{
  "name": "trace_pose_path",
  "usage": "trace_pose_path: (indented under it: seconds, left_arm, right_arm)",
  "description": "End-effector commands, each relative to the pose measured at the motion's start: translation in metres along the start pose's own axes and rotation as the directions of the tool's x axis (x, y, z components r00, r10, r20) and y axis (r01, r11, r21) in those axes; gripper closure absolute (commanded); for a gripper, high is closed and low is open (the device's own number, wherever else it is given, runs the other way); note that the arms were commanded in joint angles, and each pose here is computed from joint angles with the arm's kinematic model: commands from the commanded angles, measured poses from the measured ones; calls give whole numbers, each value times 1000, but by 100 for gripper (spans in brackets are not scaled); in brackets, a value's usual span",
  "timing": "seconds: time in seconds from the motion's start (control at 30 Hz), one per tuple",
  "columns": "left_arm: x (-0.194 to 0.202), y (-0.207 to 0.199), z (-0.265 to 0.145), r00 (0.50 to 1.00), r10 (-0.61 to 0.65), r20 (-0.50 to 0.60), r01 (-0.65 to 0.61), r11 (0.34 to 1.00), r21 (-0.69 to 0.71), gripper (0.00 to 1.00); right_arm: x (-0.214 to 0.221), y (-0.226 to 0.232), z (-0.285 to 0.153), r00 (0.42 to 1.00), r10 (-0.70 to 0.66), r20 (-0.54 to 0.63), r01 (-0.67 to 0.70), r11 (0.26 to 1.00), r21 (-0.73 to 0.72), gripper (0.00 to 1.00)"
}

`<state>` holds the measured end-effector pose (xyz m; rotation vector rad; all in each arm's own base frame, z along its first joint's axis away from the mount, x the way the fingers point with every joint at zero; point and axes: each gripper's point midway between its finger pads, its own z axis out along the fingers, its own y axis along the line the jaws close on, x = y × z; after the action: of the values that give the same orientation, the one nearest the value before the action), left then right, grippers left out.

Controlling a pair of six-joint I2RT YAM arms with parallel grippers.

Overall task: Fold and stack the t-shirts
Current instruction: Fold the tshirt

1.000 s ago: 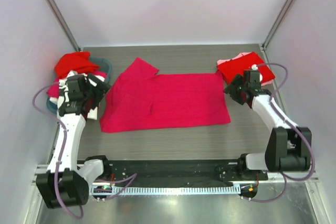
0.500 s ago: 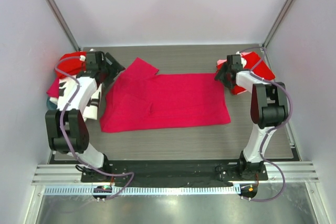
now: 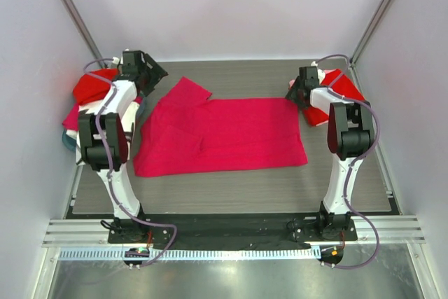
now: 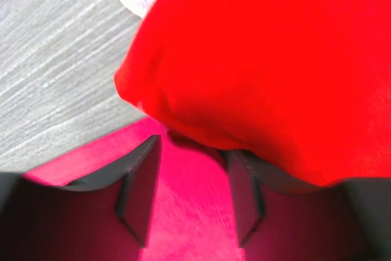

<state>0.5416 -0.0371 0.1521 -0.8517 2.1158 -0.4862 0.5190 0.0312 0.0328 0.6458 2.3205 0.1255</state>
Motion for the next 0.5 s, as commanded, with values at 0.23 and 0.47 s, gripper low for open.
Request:
trace_pose_path:
  seconds: [0.23,0.47]
  left_arm:
    - [-6,-21,72,993,71,-95,-65,996,61,29]
    - [4,-17,92,985,111,-134,-100,991,85,31]
  right_arm:
    - [-26,13,8,997,-18,79,20,1000,-24,63]
    - [-27,11,12,996,-22,88,24,1000,-19,75]
